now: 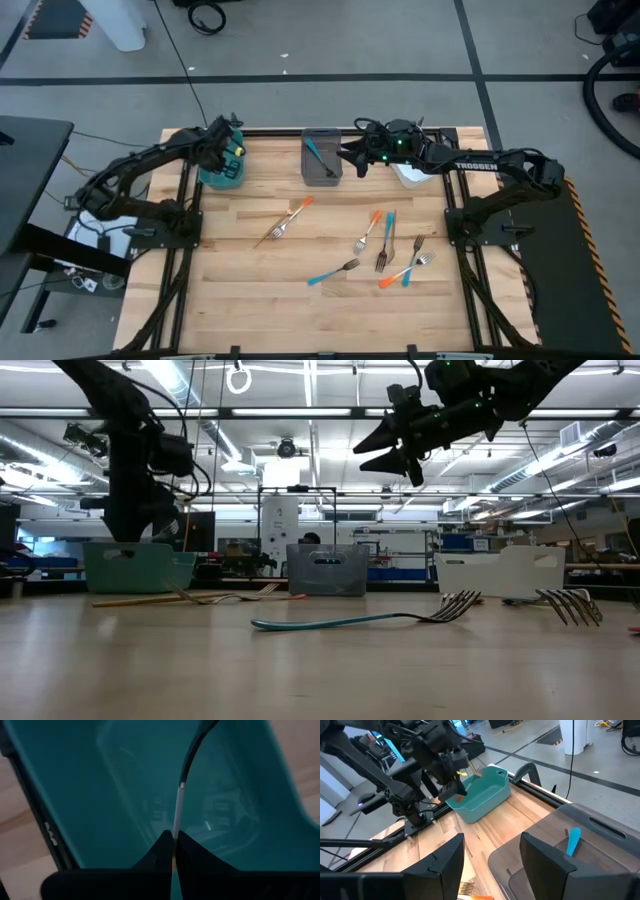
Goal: Sort silverware by color (type)
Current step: Put the bottom left orange fork into the green bin, then put the top right orange fork into the green bin
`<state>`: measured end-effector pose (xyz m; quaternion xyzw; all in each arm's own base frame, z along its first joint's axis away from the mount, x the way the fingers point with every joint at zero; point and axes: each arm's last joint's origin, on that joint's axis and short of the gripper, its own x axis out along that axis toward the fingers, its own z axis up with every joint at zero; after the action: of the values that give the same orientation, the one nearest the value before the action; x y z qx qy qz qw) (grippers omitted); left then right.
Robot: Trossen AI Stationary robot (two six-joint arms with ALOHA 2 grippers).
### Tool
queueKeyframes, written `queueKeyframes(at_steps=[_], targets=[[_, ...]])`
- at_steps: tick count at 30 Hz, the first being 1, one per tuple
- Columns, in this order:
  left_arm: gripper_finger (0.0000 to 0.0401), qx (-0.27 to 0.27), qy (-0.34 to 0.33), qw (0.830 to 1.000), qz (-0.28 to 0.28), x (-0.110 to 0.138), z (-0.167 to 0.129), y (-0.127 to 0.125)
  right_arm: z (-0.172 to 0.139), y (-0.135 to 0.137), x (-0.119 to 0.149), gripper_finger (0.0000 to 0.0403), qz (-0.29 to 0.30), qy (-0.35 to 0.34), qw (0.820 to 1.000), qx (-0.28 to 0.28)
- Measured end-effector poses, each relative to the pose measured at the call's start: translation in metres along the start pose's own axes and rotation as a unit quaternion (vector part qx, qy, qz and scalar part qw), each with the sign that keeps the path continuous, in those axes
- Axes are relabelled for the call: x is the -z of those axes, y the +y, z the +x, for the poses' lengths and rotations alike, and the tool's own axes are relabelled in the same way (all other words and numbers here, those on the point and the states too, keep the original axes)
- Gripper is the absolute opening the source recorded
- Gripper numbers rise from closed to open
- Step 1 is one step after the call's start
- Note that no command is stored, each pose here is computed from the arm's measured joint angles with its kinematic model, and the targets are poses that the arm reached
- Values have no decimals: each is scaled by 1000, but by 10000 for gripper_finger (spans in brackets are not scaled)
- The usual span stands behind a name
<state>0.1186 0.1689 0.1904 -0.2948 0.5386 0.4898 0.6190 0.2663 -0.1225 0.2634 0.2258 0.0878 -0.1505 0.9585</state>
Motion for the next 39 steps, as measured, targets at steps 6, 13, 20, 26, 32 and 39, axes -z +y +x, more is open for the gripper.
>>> queueKeyframes(at_steps=[6, 13, 20, 26, 32, 39], targets=[[16, -7, 33, 999, 10, -6, 22, -7, 0, -3, 2, 196, 4, 13, 1000, 8], [76, -9, 38, 999, -10, -8, 28, -8, -2, -9, 5, 196, 18, 40, 999, 18], [139, 11, 40, 999, -7, -10, 23, -10, -3, -13, 9, 196, 24, 59, 998, 29], [143, 29, -22, 999, 2, -23, -6, -10, -4, -17, 8, 196, 26, 54, 997, 51], [142, 77, -94, 992, 42, -25, -42, -12, -5, -21, 15, 196, 22, 95, 993, 63], [142, 192, -110, 965, 142, -11, -61, -41, -4, -5, 24, 196, -37, 153, 986, 56]])
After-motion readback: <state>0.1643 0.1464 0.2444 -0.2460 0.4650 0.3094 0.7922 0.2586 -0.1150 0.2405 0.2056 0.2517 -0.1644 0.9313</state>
